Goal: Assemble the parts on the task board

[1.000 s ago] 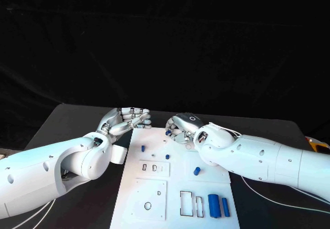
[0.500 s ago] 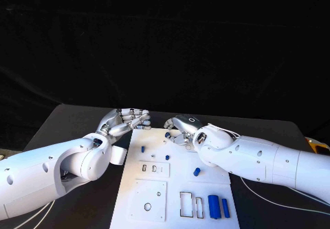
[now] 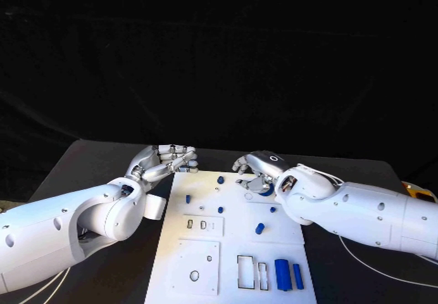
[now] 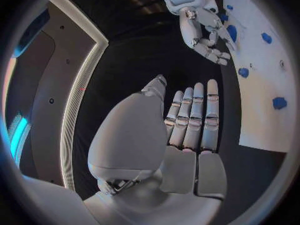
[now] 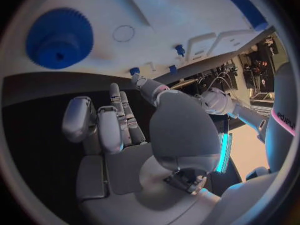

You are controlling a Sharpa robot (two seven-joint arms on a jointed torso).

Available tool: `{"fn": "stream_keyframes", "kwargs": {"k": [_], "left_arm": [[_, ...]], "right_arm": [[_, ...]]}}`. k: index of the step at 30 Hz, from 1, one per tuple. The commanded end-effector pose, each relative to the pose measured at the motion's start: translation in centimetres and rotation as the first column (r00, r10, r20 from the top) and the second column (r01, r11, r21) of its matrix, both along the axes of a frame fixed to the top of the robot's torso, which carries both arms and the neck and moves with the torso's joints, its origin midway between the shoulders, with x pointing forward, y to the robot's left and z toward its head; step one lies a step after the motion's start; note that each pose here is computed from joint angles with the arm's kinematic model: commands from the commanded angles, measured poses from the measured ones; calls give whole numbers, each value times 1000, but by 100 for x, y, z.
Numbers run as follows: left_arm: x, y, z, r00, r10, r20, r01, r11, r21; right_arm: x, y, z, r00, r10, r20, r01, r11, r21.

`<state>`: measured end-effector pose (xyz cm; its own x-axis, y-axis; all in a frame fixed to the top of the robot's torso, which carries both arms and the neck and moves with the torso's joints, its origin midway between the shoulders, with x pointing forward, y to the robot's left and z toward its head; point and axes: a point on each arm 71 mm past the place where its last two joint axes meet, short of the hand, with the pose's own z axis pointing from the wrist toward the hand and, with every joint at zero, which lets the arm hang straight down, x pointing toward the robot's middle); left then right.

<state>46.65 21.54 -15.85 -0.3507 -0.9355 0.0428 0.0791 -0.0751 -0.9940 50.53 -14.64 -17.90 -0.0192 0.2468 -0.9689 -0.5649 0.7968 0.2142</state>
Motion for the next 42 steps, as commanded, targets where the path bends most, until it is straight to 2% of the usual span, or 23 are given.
{"fn": "stream_keyframes", "kwargs": {"k": [1,4,9,16,23,42], "left_arm": [[-2,-15,13,1000,-17,-1,17,1000,-14],[1,-10,11,1000,-16,-3,16,1000,-15],[6,0,8,1000,-14,-4,13,1000,-15],[14,1,3,1000,-13,-5,13,1000,-15],[18,-2,0,1000,-14,-6,14,1000,-15],[18,4,-1,1000,-14,-7,14,1000,-15]], "right_arm": [[-22,-192,87,996,-60,-60,65,995,74],[-50,-437,134,986,-106,-131,119,988,98],[-83,-712,130,962,-152,-227,176,980,89],[-89,-874,80,935,-186,-302,210,977,47],[-64,-846,-6,926,-194,-324,213,977,25],[-2,-690,-166,929,-198,-314,209,978,0]]}}
